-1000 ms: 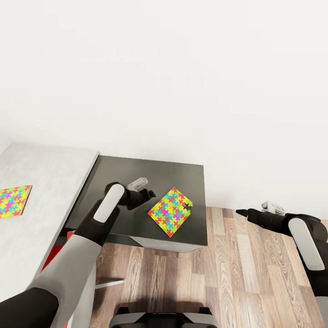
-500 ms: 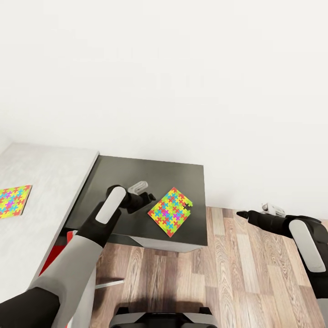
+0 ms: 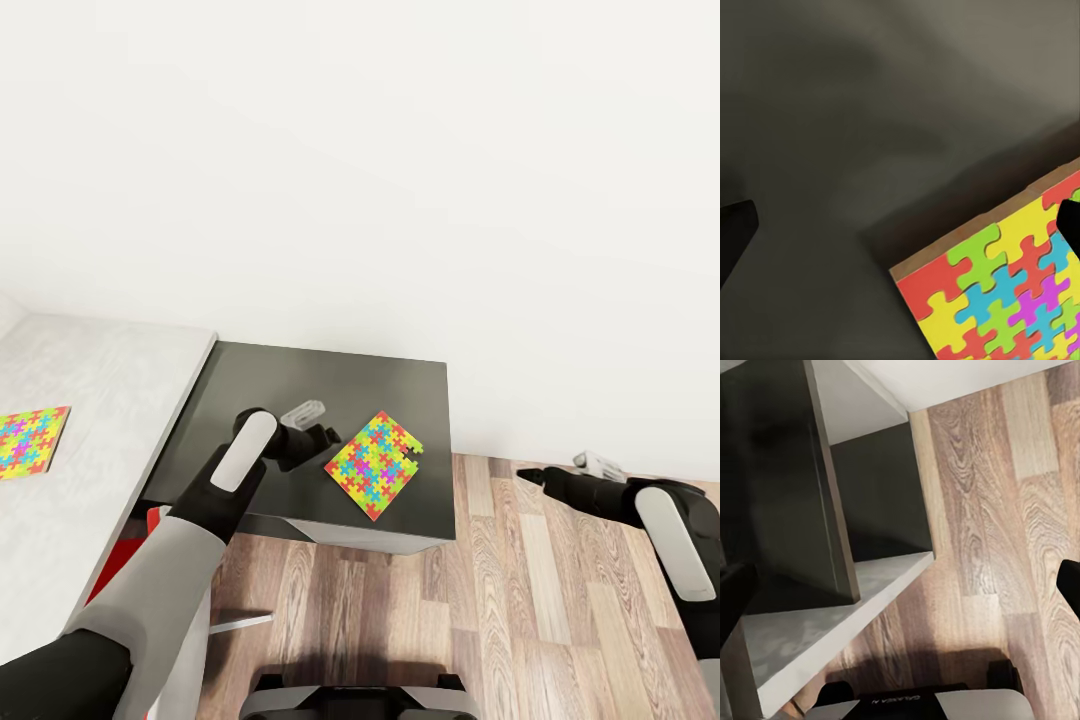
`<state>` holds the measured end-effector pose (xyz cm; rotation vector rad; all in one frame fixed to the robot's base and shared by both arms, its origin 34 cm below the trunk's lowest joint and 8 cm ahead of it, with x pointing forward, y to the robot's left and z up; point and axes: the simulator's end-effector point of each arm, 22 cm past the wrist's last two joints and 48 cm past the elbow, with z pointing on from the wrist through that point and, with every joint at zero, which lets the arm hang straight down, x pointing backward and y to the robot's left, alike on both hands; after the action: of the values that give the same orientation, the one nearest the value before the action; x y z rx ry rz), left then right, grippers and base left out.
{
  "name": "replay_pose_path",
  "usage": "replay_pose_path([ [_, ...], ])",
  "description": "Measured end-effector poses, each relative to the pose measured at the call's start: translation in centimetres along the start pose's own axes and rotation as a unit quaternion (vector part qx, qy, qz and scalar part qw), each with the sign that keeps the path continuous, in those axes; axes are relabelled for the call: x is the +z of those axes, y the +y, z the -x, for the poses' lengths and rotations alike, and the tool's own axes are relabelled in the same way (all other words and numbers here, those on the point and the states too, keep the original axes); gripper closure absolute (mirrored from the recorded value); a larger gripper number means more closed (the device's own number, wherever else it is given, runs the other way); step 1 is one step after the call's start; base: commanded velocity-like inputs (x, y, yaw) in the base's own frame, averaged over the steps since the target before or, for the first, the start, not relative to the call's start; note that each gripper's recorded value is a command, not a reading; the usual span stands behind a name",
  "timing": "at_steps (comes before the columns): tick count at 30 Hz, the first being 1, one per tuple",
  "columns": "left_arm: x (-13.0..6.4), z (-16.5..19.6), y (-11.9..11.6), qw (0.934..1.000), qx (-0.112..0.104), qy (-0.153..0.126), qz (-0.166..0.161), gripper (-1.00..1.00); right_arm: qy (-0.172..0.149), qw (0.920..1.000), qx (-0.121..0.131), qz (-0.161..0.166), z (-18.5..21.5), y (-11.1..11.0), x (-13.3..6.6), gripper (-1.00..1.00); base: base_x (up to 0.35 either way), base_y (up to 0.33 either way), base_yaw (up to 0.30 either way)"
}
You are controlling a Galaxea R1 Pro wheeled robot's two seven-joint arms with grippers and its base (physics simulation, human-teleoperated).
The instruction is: Put all the toys in the child's room - the three board games (two on the bed and one on the table), the two jigsaw puzzles on the table, and the tennis ball on the table - inside the toy box on the table in the child's room.
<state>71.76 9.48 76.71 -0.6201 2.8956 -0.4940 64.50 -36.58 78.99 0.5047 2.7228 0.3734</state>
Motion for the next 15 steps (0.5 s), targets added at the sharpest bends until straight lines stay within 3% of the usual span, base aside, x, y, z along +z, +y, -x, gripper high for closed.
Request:
replay_pose_path([
  [9,0.34,-0.07,0.41,0.9999,-0.009,-0.001,0.004,-1.00,0.000,0.9996,0.000,0.027,-0.04,1.01,-0.11,-1.00,0.000,0.000,0.000],
  [15,0.26,-0.07,0.67,0.9999,-0.003,-0.005,0.008,-1.00,-0.001,0.9995,0.000,0.032,-0.08,1.19,-0.36,-1.00,0.000,0.000,-0.071],
])
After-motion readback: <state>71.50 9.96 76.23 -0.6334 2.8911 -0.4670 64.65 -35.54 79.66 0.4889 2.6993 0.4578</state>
